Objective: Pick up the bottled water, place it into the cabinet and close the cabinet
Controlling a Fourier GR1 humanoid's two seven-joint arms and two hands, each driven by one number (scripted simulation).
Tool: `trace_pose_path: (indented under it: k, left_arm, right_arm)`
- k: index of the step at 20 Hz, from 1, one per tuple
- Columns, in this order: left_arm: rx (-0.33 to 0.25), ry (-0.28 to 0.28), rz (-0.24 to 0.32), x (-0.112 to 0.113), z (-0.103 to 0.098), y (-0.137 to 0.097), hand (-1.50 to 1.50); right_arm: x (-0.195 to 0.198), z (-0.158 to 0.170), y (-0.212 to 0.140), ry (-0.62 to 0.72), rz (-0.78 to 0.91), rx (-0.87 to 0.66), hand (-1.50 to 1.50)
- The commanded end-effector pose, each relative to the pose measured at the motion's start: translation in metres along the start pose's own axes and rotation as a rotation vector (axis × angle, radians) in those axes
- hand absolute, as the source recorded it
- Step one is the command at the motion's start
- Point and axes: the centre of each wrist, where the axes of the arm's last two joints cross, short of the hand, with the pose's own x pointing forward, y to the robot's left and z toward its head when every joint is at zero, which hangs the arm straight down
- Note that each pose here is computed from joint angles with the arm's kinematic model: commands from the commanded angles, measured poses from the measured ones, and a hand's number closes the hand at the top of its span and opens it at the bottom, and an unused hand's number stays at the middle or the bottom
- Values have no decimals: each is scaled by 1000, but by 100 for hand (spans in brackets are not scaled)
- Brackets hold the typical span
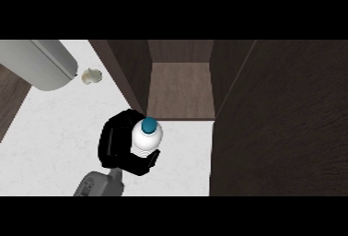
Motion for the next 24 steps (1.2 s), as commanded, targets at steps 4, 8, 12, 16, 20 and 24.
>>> trace_pose_path:
  k: [4,8,12,16,20,24]
  left_arm:
    - [-49,17,-3,45,-25,-81,150]
    - [-39,31,-48,49,-30,-111,150]
    - [1,11,-87,59,-53,-143,150]
    - [44,-19,-115,62,-85,-148,150]
    - [63,-13,-201,41,-89,-153,150]
    - [82,5,-252,31,-107,-139,150]
  right_arm:
    - [22,-12,3,-46,-20,12,-150]
    - [17,-18,3,-56,-12,7,-150]
    - [8,-17,-9,-71,-23,22,-150]
    - [13,-17,-9,-57,-12,28,-150]
    - [16,-19,-4,-59,-1,15,-150]
    - [15,-14,-16,-75,18,22,-150]
